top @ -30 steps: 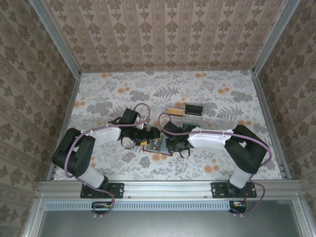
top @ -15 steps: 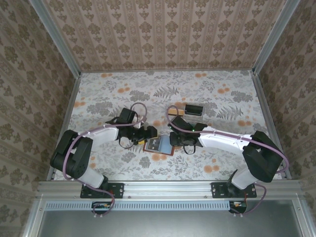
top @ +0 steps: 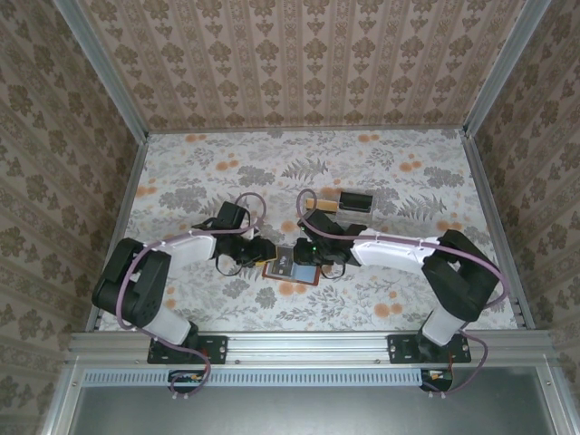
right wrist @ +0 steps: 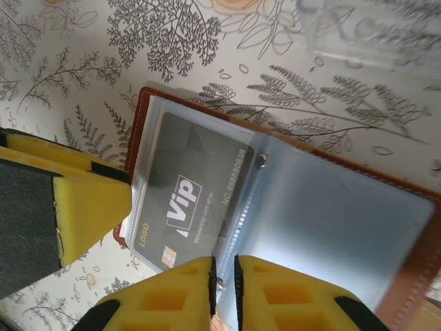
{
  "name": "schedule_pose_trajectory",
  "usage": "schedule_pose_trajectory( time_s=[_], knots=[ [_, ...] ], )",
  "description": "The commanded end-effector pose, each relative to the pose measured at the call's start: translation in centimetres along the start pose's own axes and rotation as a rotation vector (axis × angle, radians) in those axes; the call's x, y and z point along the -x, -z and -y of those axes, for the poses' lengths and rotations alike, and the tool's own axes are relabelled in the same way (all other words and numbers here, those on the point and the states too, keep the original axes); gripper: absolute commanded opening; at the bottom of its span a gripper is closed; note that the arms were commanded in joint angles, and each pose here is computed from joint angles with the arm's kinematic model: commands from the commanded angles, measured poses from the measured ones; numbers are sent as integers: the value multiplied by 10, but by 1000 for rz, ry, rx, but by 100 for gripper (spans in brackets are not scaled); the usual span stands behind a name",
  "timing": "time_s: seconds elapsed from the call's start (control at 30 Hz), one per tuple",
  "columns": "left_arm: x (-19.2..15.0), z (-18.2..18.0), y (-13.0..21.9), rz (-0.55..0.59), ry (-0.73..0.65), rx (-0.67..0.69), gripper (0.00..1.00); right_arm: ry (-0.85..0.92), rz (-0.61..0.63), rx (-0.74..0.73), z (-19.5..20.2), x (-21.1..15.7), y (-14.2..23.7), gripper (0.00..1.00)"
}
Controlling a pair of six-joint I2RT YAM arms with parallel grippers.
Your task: Take the credit cards out of the card holder
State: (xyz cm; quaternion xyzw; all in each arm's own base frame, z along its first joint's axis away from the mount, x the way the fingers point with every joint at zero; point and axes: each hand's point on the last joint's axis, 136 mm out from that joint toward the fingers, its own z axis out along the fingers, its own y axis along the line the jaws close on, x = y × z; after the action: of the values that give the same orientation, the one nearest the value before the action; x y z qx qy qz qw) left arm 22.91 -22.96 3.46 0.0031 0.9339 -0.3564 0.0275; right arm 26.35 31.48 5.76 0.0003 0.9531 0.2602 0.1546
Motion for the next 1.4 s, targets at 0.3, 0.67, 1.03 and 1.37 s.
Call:
schedule_pose_trajectory(
  time_s=[0.3, 0.67, 1.03, 1.37],
  knots=[
    [-15, -18, -10, -42, 45, 49, 16, -142, -32, 58, 4, -7, -23, 14],
    [-17, -16, -10, -44, 36, 51, 15, -203, -59, 63, 17, -14, -32, 15],
    [-17, -14, -11, -47, 32, 49, 15, -195, -70, 107, 8, -13, -33, 17],
    [-17, -14, -11, -48, 35, 54, 13, -199, -78, 119, 7, -13, -35, 10]
  ],
)
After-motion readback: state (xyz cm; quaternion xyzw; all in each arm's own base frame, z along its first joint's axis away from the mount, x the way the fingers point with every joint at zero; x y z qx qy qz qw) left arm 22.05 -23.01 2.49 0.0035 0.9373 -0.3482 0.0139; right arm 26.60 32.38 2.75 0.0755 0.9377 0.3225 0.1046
